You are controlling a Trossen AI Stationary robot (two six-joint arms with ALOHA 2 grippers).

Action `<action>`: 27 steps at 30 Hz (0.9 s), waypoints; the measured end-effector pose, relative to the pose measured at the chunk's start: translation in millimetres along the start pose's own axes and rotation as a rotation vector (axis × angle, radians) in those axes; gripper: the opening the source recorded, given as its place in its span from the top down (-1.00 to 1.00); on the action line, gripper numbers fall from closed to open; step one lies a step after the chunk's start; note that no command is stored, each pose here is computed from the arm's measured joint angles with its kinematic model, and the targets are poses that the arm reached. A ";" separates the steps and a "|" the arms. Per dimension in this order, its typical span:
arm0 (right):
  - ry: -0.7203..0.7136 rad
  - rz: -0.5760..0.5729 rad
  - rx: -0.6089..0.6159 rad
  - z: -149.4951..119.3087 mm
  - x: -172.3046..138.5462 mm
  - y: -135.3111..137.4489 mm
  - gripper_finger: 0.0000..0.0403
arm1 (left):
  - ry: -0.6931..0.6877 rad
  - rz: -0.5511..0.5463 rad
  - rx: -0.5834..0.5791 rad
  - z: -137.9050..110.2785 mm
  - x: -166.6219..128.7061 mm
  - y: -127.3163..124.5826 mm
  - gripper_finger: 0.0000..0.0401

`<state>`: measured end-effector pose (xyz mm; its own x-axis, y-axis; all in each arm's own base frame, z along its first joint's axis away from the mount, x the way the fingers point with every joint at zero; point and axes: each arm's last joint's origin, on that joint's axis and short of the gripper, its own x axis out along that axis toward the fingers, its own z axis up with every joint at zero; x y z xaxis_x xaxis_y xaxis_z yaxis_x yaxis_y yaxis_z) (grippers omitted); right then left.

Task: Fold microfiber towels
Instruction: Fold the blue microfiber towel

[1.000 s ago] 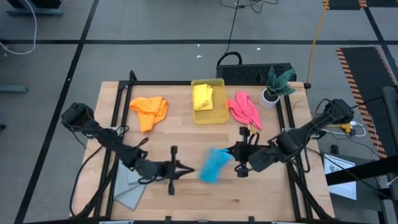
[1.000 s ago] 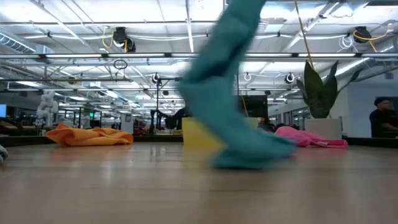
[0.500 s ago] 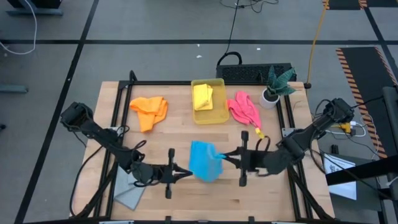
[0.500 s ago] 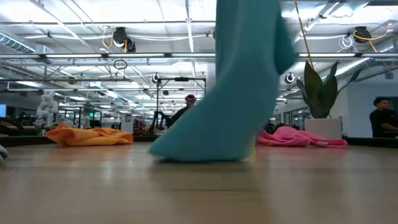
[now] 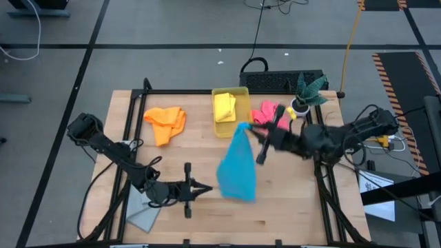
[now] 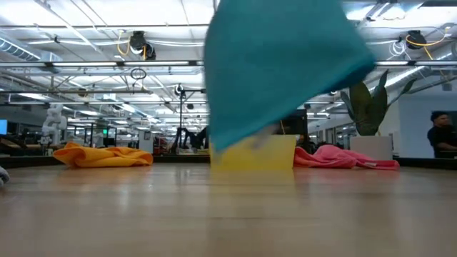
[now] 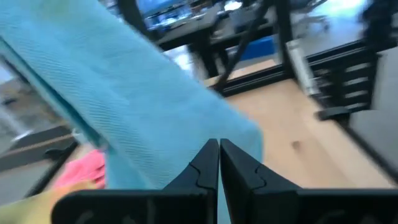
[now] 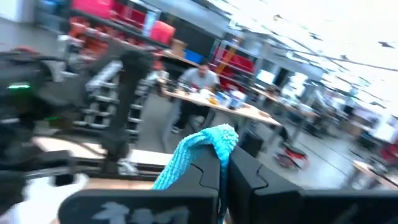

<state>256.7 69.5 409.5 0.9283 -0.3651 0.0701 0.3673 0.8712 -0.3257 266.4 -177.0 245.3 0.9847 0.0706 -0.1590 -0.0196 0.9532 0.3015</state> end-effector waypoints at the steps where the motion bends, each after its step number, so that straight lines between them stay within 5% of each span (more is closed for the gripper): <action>1: 0.006 -0.021 0.008 0.3 -0.7 -6.8 1.00 | 0.012 0.037 0.004 -0.8 -0.5 0.4 0.91; 5: 0.033 -0.002 0.037 -0.6 -6.0 -12.4 1.00 | 0.054 0.162 0.016 -3.9 -2.7 1.5 0.91; 9: 0.190 0.272 0.056 -28.2 -6.9 15.2 1.00 | 0.062 0.174 0.018 -4.7 -2.9 1.6 0.91; 18: 0.534 0.876 0.242 -168.4 -24.2 114.1 0.99 | 0.060 0.164 0.014 -4.6 -3.2 0.9 0.91; 22: 0.745 0.929 0.316 -208.2 -50.2 132.9 0.91 | 0.058 0.162 0.014 -4.4 -3.6 0.4 0.91; 27: 0.907 0.917 0.438 -218.6 -68.8 141.2 0.71 | 0.059 0.163 0.015 -4.5 -3.4 0.6 0.91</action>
<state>232.1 145.9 152.5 0.5451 0.4584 -0.7019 -0.2097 0.8852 0.4153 262.3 -175.3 241.7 0.9569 0.2410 -0.1619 -0.1748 0.9234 0.3416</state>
